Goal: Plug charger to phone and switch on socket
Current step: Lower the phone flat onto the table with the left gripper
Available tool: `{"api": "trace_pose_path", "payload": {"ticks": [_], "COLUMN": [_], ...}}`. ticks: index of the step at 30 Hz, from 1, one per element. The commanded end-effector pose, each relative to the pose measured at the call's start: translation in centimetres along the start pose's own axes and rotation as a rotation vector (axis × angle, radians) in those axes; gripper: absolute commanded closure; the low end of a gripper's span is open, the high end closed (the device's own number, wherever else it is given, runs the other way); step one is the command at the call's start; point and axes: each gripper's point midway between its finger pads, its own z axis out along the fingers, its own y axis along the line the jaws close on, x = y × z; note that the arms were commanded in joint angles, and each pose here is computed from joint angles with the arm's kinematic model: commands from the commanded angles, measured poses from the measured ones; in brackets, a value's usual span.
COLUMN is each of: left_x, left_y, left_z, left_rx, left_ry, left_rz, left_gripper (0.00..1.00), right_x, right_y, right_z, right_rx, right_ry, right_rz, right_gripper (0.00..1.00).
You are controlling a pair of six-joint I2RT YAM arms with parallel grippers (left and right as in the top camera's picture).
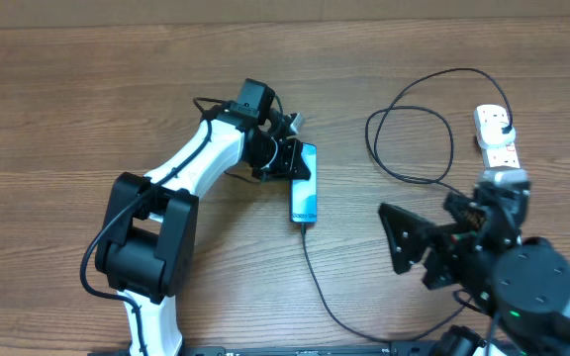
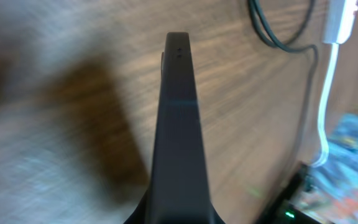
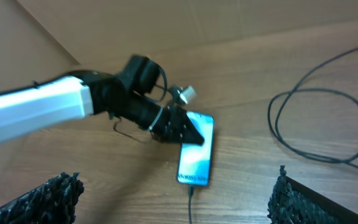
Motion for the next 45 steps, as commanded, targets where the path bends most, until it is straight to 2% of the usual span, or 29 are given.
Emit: {"api": "trace_pose_path", "payload": {"ticks": [1,4,9,14,17,18,23,26,32,36,45], "left_x": [-1.7,-2.7,-2.9,-1.9,-0.9,-0.4,0.4,0.8,1.4,2.2,3.5], "left_y": [-0.1,-1.2,-0.7,1.4,1.6,1.5,4.0,5.7,7.5,10.2,13.8], "left_z": [-0.4,-0.2,0.5,2.7,4.1,4.6,6.1,6.9,7.0,6.9,6.0], "left_rx": [0.002,0.067,0.071,0.068,0.161,0.246,0.252,0.182,0.073,-0.089,-0.307], "left_ry": [-0.055,-0.086,-0.081,-0.018,0.044,0.077,0.116,0.128,0.141,0.156,0.177], "left_rz": [0.120,0.157,0.087,0.032,0.005,0.004,-0.058,-0.080,-0.103,-0.181,-0.236], "left_gripper": [0.96,0.95,0.96,0.96,0.96,0.96,0.92,0.82,0.71,0.62,0.50], "right_x": [1.1,2.1,2.9,3.4,3.8,4.1,4.2,4.1,4.2,4.4,5.4], "right_y": [-0.3,0.0,0.4,0.5,0.4,0.3,0.2,0.3,0.3,0.4,1.0], "right_z": [1.7,2.6,3.8,4.8,5.1,5.2,5.4,5.4,5.5,6.0,7.7], "right_rx": [0.042,0.056,0.068,0.090,0.105,0.116,0.121,0.119,0.123,0.130,0.149], "right_ry": [0.035,0.084,0.133,0.159,0.177,0.188,0.193,0.191,0.195,0.204,0.255], "right_rz": [0.044,0.048,0.032,0.018,0.009,0.003,0.000,0.001,0.000,-0.005,-0.019], "right_gripper": [0.00,0.00,0.00,0.00,0.00,0.00,0.00,0.00,0.00,0.00,0.00]}}
